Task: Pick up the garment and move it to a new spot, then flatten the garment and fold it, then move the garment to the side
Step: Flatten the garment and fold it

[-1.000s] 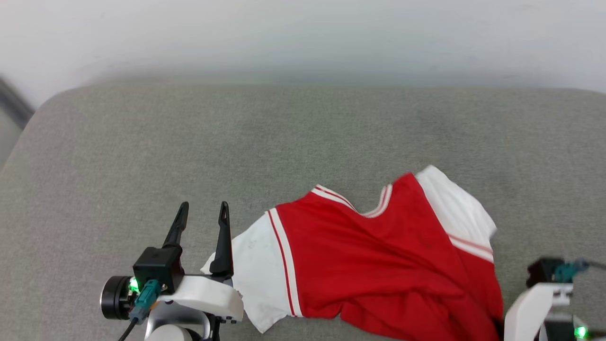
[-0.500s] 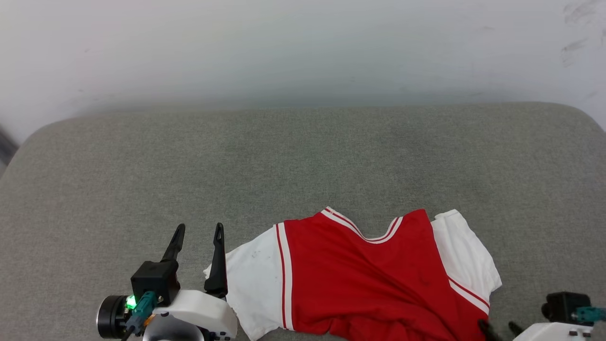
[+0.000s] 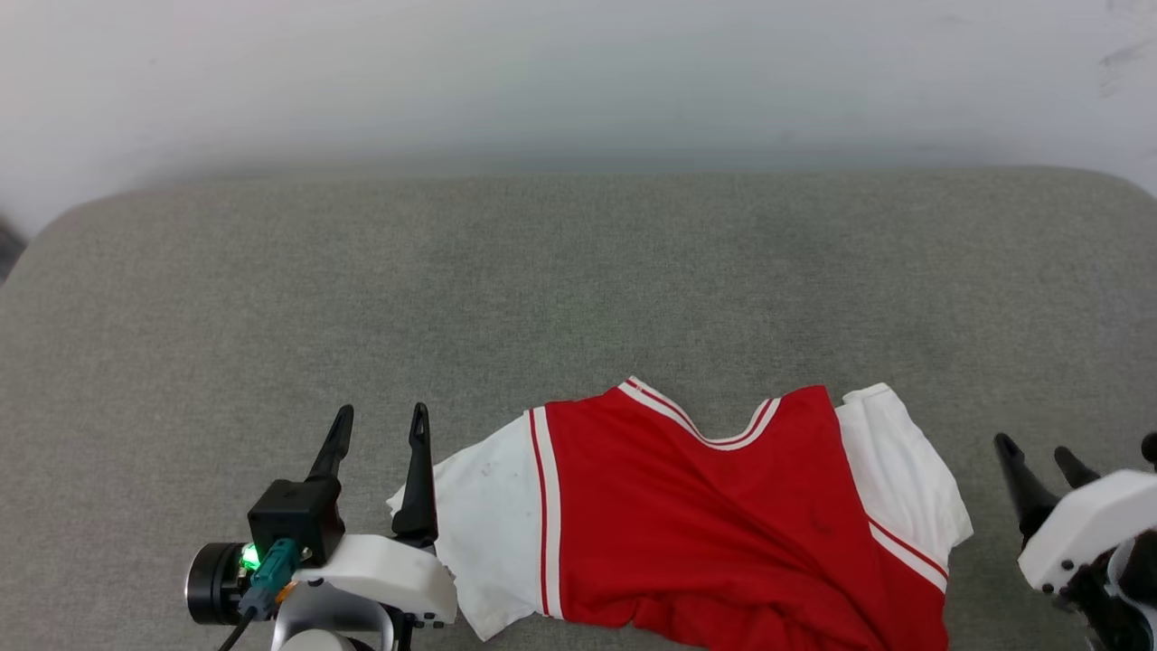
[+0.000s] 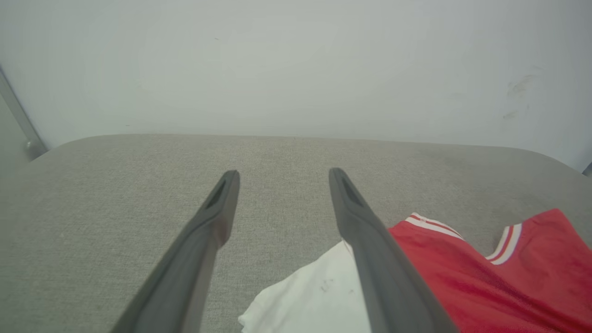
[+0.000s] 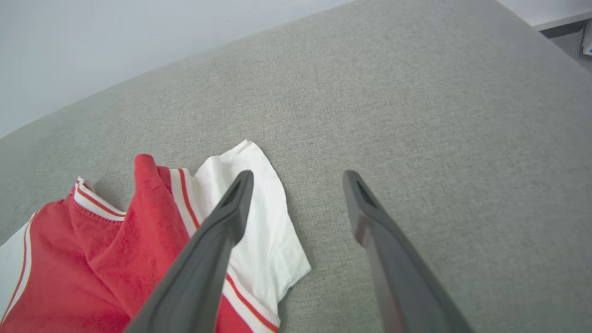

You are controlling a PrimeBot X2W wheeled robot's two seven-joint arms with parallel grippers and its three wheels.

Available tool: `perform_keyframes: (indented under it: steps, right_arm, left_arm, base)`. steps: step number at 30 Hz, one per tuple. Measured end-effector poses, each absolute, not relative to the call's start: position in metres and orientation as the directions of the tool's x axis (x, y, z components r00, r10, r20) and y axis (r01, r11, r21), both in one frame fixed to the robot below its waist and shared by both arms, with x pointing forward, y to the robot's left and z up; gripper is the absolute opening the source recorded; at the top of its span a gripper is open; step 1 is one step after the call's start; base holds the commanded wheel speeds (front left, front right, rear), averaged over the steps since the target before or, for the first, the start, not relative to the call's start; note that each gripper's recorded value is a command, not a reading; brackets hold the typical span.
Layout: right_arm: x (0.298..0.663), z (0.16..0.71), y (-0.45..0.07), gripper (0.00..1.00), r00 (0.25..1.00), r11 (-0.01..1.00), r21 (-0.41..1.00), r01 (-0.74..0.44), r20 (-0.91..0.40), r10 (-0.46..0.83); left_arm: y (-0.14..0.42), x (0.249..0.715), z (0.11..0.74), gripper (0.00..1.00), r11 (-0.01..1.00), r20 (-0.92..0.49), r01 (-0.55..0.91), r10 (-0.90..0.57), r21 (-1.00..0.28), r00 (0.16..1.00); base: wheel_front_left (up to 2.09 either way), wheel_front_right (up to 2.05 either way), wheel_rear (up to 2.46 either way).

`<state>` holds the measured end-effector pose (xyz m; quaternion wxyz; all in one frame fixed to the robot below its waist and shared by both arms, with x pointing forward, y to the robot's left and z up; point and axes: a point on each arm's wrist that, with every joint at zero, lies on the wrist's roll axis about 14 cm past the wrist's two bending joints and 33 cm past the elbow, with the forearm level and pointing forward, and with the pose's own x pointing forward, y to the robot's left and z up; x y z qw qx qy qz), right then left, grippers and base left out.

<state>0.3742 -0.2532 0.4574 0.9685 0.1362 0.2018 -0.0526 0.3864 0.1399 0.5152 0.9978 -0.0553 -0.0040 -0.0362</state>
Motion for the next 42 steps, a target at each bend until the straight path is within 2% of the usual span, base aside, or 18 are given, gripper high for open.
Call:
perform_keyframes:
  steps: [6,11,16,24,25,26,30,34,37,42]
  right_arm:
    - [0.412,0.436,-0.25,1.0,0.804,0.966,0.23,0.116,-0.593,0.045]
    - [0.43,0.411,-0.229,1.0,0.66,0.977,0.209,0.043,-0.74,0.129]
    - [0.443,0.387,-0.211,1.0,0.559,0.982,0.188,-0.021,-0.812,0.167]
    - [0.446,0.356,-0.194,1.0,0.444,0.975,0.217,-0.047,-0.87,0.215]
    - [0.445,0.356,-0.193,0.36,0.439,0.974,0.224,-0.043,-0.871,0.22]
    - [0.444,0.355,-0.193,0.0,0.435,0.973,0.226,-0.045,-0.872,0.223]
    - [0.442,0.359,-0.187,0.0,0.452,0.97,0.233,-0.066,-0.86,0.237]
    - [0.443,0.374,-0.189,0.0,0.522,0.971,0.224,-0.078,-0.821,0.231]
    - [0.44,0.388,-0.19,0.0,0.583,0.97,0.229,-0.077,-0.779,0.23]
    - [0.43,0.414,-0.206,0.0,0.671,0.972,0.229,-0.043,-0.714,0.198]
  left_arm:
    - [0.139,0.402,0.508,1.0,0.99,0.008,0.062,-0.061,-0.124,0.998]
    - [0.144,0.411,0.497,1.0,0.99,-0.012,0.042,-0.044,-0.131,0.999]
    - [0.15,0.419,0.486,1.0,0.991,-0.032,0.016,-0.02,-0.132,0.999]
    - [0.159,0.422,0.471,1.0,0.992,-0.068,-0.016,0.008,-0.122,0.998]
    - [0.16,0.422,0.47,1.0,0.992,-0.07,-0.019,0.01,-0.121,0.997]
    - [0.161,0.421,0.47,1.0,0.993,-0.071,-0.019,0.011,-0.12,0.997]
    - [0.166,0.421,0.469,1.0,0.993,-0.087,-0.023,0.012,-0.119,0.996]
    - [0.174,0.42,0.466,1.0,0.993,-0.15,-0.013,-0.004,-0.116,0.989]
    - [0.179,0.418,0.46,1.0,0.992,-0.239,0.01,-0.041,-0.128,0.97]
    - [0.176,0.412,0.438,1.0,0.985,-0.444,0.077,-0.139,-0.155,0.885]
  base:
    - [0.0,0.0,0.0]
    - [0.0,0.0,0.0]
    - [0.0,0.0,0.0]
    - [0.0,0.0,0.0]
    - [0.0,0.0,0.0]
    - [0.0,0.0,0.0]
    - [0.0,0.0,0.0]
    - [0.0,0.0,0.0]
    - [0.0,0.0,0.0]
    - [0.0,0.0,0.0]
